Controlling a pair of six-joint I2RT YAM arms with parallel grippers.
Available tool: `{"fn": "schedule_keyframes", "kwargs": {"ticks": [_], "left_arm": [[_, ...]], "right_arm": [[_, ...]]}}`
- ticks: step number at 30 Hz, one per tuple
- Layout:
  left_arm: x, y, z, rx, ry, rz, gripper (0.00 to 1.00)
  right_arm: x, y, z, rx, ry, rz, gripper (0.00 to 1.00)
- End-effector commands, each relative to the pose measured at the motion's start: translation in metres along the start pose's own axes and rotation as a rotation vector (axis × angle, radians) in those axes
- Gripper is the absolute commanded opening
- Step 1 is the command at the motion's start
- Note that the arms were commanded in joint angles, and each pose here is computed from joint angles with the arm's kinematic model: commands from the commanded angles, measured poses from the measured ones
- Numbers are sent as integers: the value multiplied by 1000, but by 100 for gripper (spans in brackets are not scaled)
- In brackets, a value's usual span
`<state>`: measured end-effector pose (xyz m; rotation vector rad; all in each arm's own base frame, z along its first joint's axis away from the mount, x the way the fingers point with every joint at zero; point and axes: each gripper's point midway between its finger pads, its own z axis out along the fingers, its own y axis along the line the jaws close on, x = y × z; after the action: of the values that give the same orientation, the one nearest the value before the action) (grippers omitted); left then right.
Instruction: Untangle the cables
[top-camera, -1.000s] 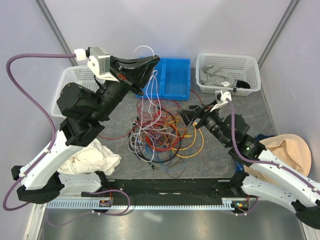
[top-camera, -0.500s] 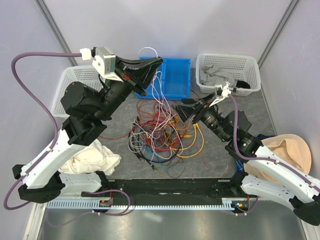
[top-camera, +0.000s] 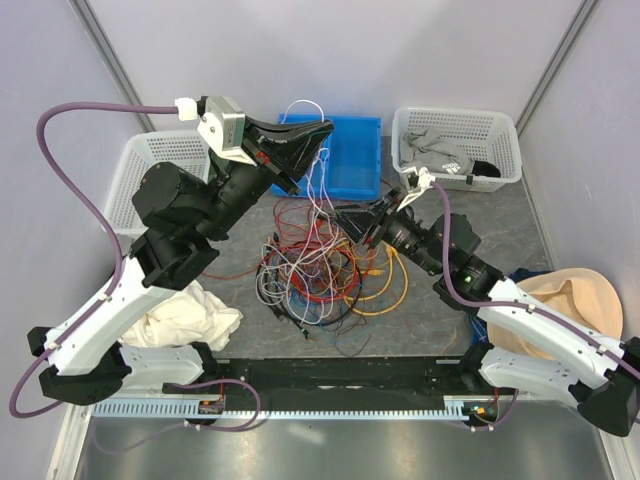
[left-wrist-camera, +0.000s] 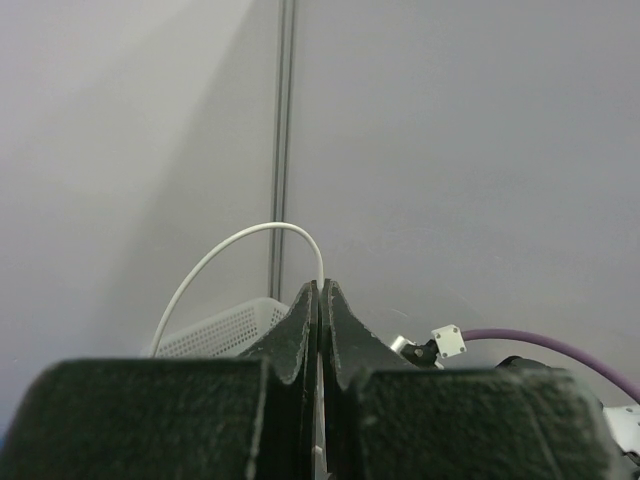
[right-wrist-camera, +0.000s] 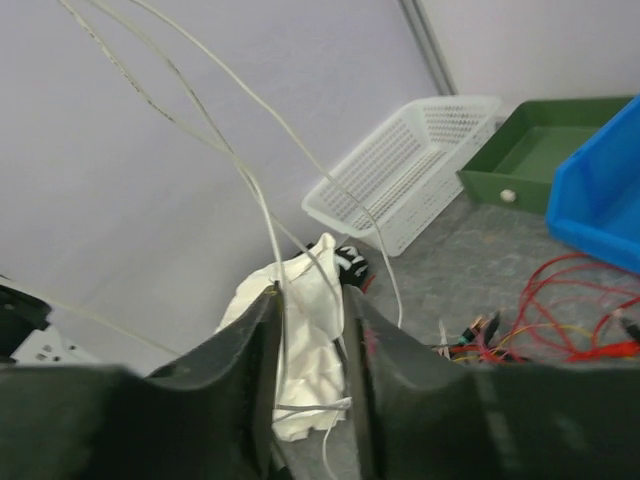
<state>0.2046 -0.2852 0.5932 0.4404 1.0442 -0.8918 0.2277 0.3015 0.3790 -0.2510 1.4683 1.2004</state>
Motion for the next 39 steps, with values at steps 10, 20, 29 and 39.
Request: {"fn": "schedule_keyframes", "kwargs": {"ticks": [10,20,29,39], "left_arm": [[-14,2,-2,-5,-36,17,2],[-100,10,-10,-57,-226,111,2],[-160,8,-10,-62,-355,160,2],[-179,6,-1,-60,-399,188,2]], "right_arm": [[18,-12,0,25,23,33,0],[163,-134,-53,456,307,120,0],[212,-178,-103,648,406,148,0],[226,-202,-137,799,466,117,0]]}}
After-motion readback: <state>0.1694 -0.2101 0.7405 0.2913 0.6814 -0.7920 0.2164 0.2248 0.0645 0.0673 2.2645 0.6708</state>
